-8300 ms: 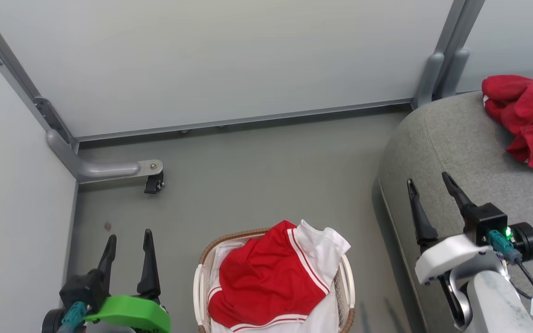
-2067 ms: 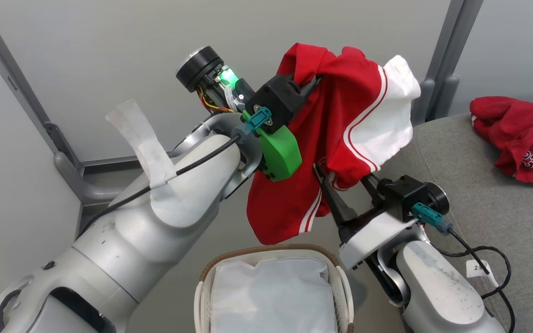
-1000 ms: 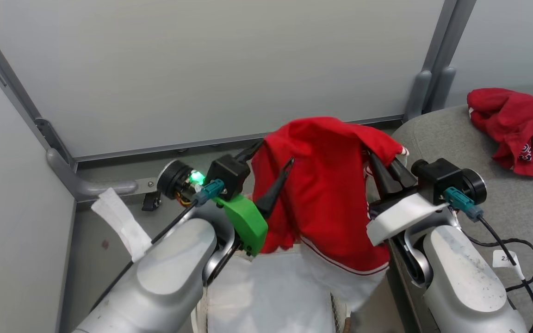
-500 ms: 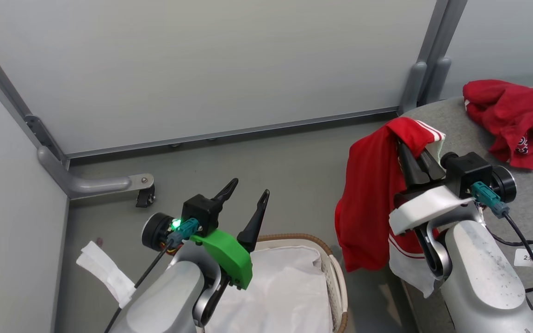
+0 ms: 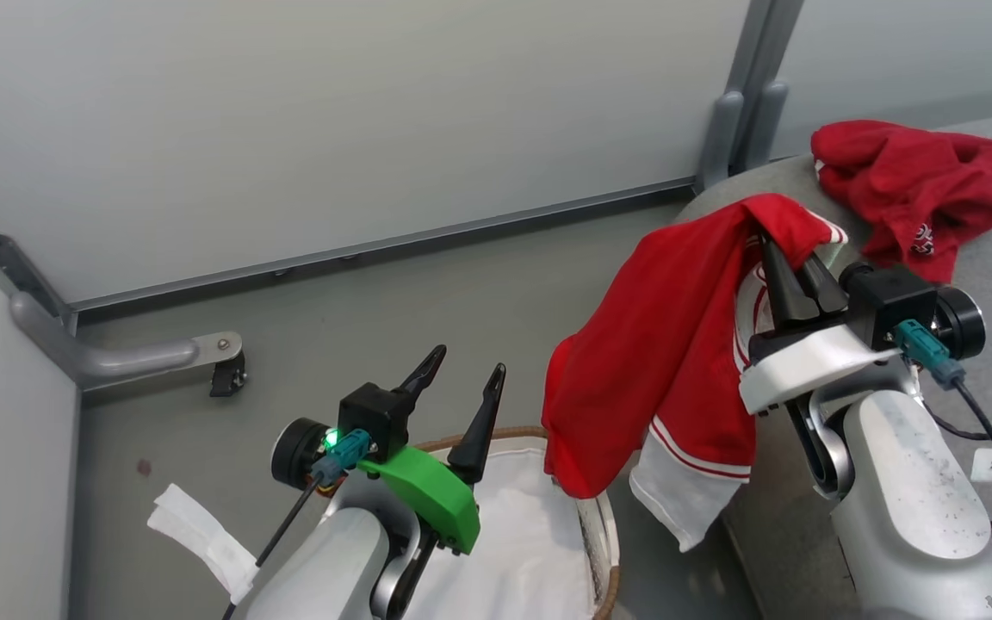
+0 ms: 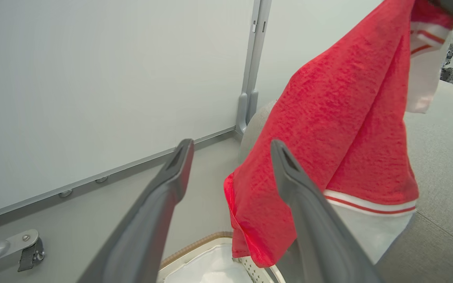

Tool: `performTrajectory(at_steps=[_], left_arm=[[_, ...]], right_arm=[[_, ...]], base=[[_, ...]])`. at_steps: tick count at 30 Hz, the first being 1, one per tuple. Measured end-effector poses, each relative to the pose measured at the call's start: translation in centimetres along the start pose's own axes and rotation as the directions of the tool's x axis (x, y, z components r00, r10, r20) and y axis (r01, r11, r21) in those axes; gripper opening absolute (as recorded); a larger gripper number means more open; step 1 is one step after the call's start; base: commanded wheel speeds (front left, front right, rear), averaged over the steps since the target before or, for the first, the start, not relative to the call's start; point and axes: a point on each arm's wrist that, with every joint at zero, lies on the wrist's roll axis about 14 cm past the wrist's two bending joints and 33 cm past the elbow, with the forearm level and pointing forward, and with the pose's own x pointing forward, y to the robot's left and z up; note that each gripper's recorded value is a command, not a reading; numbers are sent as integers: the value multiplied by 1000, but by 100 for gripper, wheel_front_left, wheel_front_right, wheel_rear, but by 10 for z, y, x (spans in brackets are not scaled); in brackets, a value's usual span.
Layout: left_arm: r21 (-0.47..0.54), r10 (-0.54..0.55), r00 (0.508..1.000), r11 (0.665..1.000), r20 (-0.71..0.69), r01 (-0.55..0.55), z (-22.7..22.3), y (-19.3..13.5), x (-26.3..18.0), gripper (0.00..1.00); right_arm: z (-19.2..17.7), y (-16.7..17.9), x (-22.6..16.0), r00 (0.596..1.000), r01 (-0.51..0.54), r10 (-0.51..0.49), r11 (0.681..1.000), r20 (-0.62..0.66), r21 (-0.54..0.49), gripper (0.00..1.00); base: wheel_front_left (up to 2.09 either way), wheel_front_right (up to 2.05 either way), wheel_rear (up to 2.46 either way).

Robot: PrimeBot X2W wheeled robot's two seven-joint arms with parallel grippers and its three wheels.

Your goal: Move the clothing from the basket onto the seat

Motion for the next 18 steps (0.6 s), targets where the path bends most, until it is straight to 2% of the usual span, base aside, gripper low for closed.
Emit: performTrajectory(at_steps=[6,13,18], left_arm=[[-13,-94,995,995,-14,94,-8,-27,16,100],[-29,-220,975,975,-45,219,-23,-62,33,100],[-46,-271,961,962,-57,269,-32,-72,46,100]], right_arm=[[6,-33,-8,997,79,-79,995,5,-59,0],[10,-80,-24,980,198,-199,973,3,-116,0],[13,-101,-15,972,232,-233,961,11,-152,0]], base=[[0,0,0],[0,0,0],[0,0,0]])
